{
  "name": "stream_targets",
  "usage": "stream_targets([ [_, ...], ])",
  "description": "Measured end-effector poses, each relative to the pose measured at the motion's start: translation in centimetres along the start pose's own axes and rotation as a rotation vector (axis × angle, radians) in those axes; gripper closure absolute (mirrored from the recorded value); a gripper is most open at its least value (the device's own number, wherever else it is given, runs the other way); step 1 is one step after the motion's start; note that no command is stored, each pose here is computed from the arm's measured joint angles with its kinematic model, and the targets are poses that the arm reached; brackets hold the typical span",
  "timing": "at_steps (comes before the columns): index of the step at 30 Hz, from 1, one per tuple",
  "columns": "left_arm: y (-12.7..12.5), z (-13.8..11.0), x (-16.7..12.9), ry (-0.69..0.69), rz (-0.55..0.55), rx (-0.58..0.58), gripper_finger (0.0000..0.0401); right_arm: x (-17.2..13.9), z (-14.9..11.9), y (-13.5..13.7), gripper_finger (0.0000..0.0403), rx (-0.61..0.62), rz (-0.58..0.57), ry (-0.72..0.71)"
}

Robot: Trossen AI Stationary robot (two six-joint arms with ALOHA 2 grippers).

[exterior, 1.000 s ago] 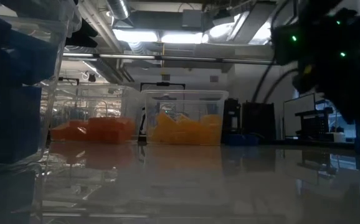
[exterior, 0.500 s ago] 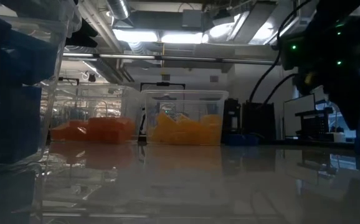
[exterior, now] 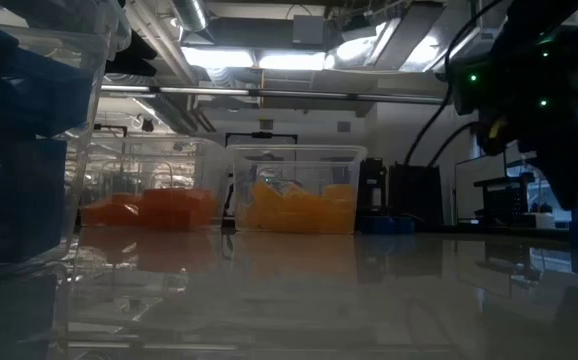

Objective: Sort blocks
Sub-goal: Put the blue game piece into the bottom transparent bin

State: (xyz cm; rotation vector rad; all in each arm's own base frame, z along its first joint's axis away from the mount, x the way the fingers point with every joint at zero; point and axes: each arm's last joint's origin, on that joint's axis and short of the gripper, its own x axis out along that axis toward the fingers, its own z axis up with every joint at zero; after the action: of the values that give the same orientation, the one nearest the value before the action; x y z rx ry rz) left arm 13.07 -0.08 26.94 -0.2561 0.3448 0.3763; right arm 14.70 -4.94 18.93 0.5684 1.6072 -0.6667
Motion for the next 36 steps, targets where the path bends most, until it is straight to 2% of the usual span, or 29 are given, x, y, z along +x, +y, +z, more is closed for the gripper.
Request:
stream_targets([
  [10,0.0,0.0,0.0,0.001,0.000,-0.003,0.0251,1.1,0.6,0.5,0.0169,-0.054,0.000,0.104],
  [22,0.0,0.0,0.0,0.001,0.000,-0.003,0.0251,3.1,1.6,1.1,0.0173,-0.065,-0.059,0.253],
  [36,0.0,0.0,0.0,0.001,0.000,-0.002,0.0251,3.2,1.9,1.8,0.0174,-0.062,0.085,0.292],
])
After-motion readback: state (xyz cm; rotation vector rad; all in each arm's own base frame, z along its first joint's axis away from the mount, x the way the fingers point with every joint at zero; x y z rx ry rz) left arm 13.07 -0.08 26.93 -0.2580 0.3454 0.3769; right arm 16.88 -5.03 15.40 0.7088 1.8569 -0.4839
